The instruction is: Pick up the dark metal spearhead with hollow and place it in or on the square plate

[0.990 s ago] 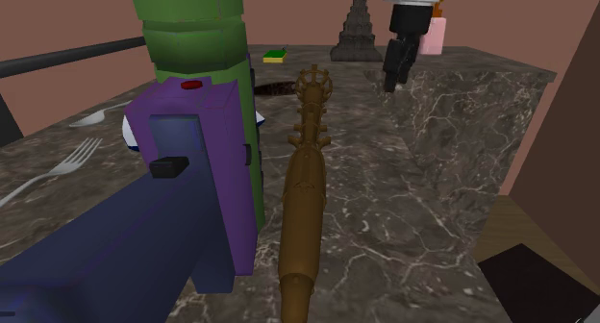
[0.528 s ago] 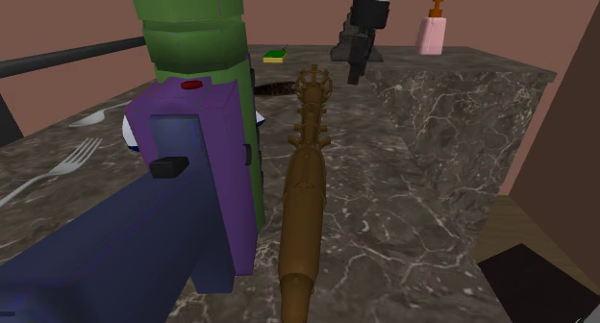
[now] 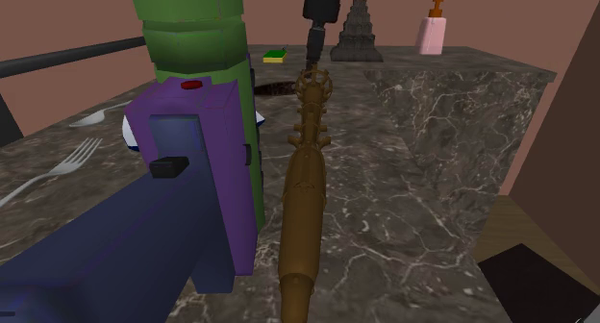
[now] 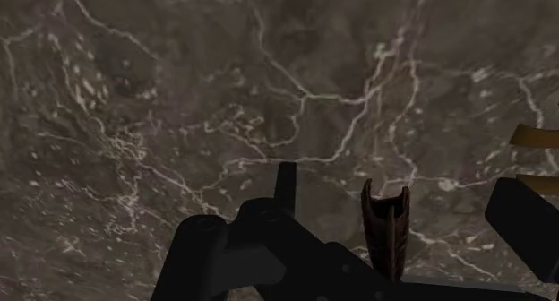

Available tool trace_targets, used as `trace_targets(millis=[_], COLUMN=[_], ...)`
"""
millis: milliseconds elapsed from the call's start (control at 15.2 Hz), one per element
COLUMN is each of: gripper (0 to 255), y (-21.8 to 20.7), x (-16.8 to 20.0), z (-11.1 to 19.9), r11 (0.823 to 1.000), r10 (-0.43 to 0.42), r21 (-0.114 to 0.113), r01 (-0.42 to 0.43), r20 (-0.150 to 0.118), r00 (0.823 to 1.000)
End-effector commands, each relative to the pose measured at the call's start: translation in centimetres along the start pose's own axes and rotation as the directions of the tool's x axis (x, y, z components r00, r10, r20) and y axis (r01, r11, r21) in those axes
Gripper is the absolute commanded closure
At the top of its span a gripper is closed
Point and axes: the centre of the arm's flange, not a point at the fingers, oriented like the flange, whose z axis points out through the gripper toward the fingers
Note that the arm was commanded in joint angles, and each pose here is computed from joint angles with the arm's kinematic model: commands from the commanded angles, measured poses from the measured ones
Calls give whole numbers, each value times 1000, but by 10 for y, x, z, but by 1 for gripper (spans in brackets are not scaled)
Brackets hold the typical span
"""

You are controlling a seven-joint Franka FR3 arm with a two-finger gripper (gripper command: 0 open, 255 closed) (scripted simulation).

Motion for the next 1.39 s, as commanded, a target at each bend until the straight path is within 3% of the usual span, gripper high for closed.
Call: trace_targets(millis=[0,330,858,1320], gripper=[0,0,0,0], y=[-5,-20,-21,-21], x=[23,75,77,77], z=[-2,-3,37,37], r11=[997,972,972,972], r10=[-74,-233,-233,-233], r21=[4,10,10,10], r01=[74,234,234,234], r20=[-16,-50,-50,-50], r00=[997,971,971,971])
